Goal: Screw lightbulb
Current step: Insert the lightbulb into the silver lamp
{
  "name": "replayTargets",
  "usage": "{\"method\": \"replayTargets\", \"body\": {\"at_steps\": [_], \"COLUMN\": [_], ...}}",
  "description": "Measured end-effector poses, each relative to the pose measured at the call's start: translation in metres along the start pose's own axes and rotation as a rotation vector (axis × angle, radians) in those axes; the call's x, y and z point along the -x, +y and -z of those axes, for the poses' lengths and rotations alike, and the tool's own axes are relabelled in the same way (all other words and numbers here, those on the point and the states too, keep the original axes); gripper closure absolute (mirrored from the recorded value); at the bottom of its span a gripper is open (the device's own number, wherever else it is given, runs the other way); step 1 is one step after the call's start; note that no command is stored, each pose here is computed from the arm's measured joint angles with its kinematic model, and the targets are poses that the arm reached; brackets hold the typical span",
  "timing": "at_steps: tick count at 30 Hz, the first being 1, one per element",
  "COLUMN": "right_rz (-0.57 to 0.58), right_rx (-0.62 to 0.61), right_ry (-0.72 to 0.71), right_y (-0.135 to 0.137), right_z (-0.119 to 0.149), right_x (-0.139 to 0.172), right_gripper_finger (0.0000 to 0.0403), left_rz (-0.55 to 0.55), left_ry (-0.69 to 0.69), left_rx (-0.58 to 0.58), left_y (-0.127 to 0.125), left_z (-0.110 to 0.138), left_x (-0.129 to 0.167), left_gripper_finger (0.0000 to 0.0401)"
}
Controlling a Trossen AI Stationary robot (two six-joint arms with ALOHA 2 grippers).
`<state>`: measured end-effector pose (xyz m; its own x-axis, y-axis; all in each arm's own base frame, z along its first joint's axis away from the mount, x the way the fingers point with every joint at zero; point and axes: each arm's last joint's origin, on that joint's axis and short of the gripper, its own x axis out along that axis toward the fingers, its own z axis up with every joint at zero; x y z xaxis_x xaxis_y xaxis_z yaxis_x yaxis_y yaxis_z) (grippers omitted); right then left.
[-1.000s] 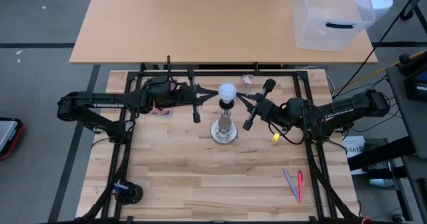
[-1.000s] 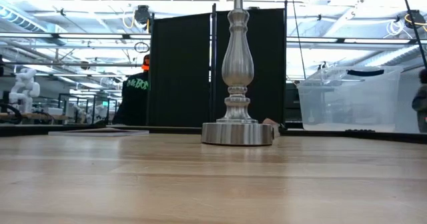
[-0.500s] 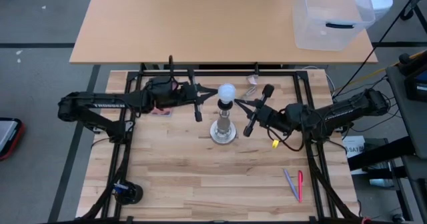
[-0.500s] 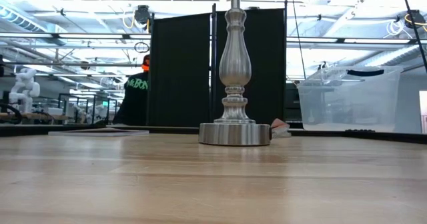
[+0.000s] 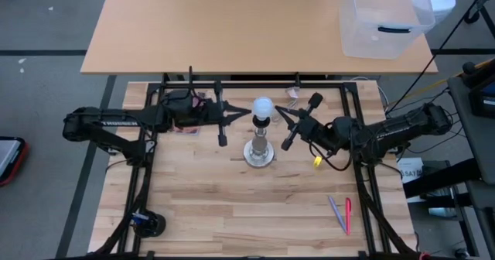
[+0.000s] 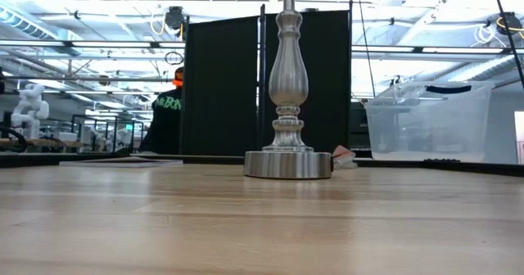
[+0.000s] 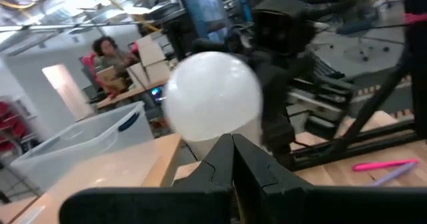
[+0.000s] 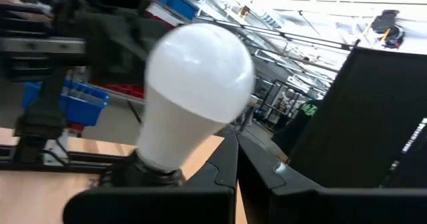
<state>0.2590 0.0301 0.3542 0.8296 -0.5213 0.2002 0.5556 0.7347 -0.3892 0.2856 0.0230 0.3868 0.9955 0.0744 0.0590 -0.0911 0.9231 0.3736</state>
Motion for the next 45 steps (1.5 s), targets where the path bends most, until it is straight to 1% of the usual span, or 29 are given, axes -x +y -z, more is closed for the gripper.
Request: {"method": "replayTargets", "body": {"at_steps": [5,8,12,16,23,31,39,45], "right_rz": [0.015,0.027,0.012,-0.005,-0.018,0.01,0.027,0.026], "right_rx": [0.002,-0.006,-0.023,0.007,0.033,0.032,0.049,0.057], "right_ry": [-0.013,-0.021,-0.034,-0.007,0.037,0.089,0.117,0.134], "right_y": [-0.007,-0.011,-0.015,-0.01,0.0,0.006,0.013,0.02], "right_z": [0.002,0.003,-0.006,-0.014,-0.016,-0.015,-0.018,-0.021], "right_x": [-0.006,-0.009,-0.016,-0.026,-0.041,-0.036,-0.029,-0.021], "right_gripper_finger": [0.0403,0.0403,0.0403,0.0403,0.0403,0.0403,0.0403,0.0403], "left_rz": [0.036,0.055,0.059,0.061,0.07,0.048,0.045,0.031], "left_ry": [-0.016,-0.027,-0.063,-0.057,-0.08,-0.039,-0.011,0.053], "left_rx": [-0.043,-0.043,-0.024,-0.014,-0.008,0.008,0.008,0.009], "left_y": [-0.008,-0.01,-0.01,-0.011,-0.01,-0.003,-0.002,-0.002], "left_z": [-0.003,-0.004,-0.006,-0.003,-0.005,0.001,0.004,0.01], "left_x": [0.0,0.0,-0.002,-0.005,-0.005,-0.005,-0.005,-0.005], "left_gripper_finger": [0.0399,0.0399,0.0399,0.0399,0.0399,0.0399,0.0399,0.0399]}}
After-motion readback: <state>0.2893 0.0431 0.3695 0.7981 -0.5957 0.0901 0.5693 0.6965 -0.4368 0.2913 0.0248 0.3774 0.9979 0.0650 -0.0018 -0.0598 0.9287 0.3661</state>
